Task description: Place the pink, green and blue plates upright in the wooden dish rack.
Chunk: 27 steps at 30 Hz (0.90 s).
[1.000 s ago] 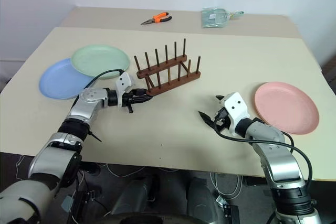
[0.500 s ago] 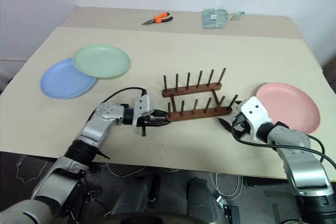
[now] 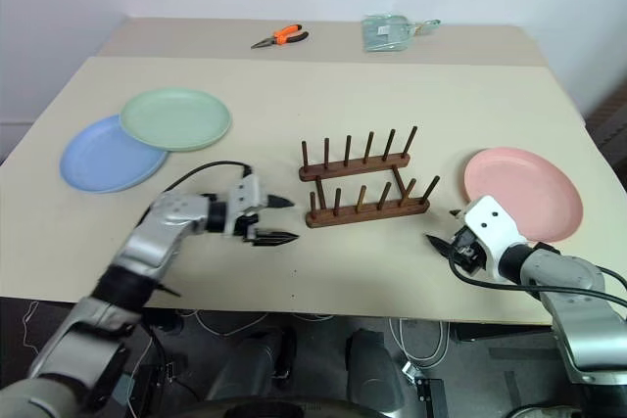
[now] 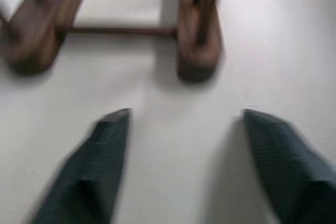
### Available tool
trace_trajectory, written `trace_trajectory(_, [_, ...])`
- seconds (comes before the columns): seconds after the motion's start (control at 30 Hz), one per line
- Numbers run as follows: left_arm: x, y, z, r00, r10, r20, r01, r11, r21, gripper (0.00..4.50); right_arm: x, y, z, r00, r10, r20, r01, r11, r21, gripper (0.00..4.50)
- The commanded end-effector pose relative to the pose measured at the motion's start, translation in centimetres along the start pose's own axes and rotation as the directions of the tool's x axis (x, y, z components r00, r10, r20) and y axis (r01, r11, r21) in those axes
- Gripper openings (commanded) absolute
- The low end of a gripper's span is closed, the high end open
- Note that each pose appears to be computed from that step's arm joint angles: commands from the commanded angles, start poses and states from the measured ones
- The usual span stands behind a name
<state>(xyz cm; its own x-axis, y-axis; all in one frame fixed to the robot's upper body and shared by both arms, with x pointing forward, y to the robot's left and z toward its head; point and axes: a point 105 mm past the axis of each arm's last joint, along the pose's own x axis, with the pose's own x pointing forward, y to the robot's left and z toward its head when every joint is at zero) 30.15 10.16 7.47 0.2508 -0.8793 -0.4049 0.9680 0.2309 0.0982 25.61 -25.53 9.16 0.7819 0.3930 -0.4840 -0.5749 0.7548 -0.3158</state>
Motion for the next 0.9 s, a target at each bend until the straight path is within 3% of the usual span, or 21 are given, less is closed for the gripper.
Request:
trace_trajectory(0.03, [1.9,-2.8,-0.1,0.997,-0.08,0.016,0.081,0.993,-0.088,1.56,0.3,0.7,1.5,0.998,0.036,0.041,-0.035,0.999,-0.032,1.19])
trace_trajectory(0.1, [3.4,-3.3,0.5,0.997,-0.068,0.034,0.072,0.99,-0.12,0.5,0.8,1.0,1.1,0.999,0.042,0.025,-0.041,0.998,-0.038,0.06])
trace_trajectory(0.23, [5.5,-4.1,1.2,0.994,-0.087,0.058,0.096,0.982,-0.166,0.5,1.6,1.3,1.2,0.999,0.039,0.022,-0.038,0.999,-0.034,0.06])
trace_trajectory(0.4, [7.4,-3.2,1.1,0.999,-0.009,0.034,0.013,0.992,-0.129,0.5,3.3,1.6,1.4,1.0,0.004,0.023,-0.003,0.999,-0.047,0.06])
trace_trajectory(0.5, [7.9,-1.0,0.7,0.991,0.136,0.006,-0.135,0.988,-0.076,0.5,4.3,1.1,2.0,0.998,-0.054,0.042,0.057,0.996,-0.063,0.06])
trace_trajectory(0.6, [8.0,2.3,-0.1,0.946,0.323,-0.03,-0.325,0.939,-0.109,0.5,5.6,0.2,2.4,0.991,-0.126,0.05,0.13,0.988,-0.085,0.06])
trace_trajectory(0.9, [8.4,4.8,0.3,0.913,0.408,-0.007,-0.407,0.909,-0.091,0.5,8.6,-1.5,3.8,0.969,-0.234,0.084,0.241,0.968,-0.076,0.06])
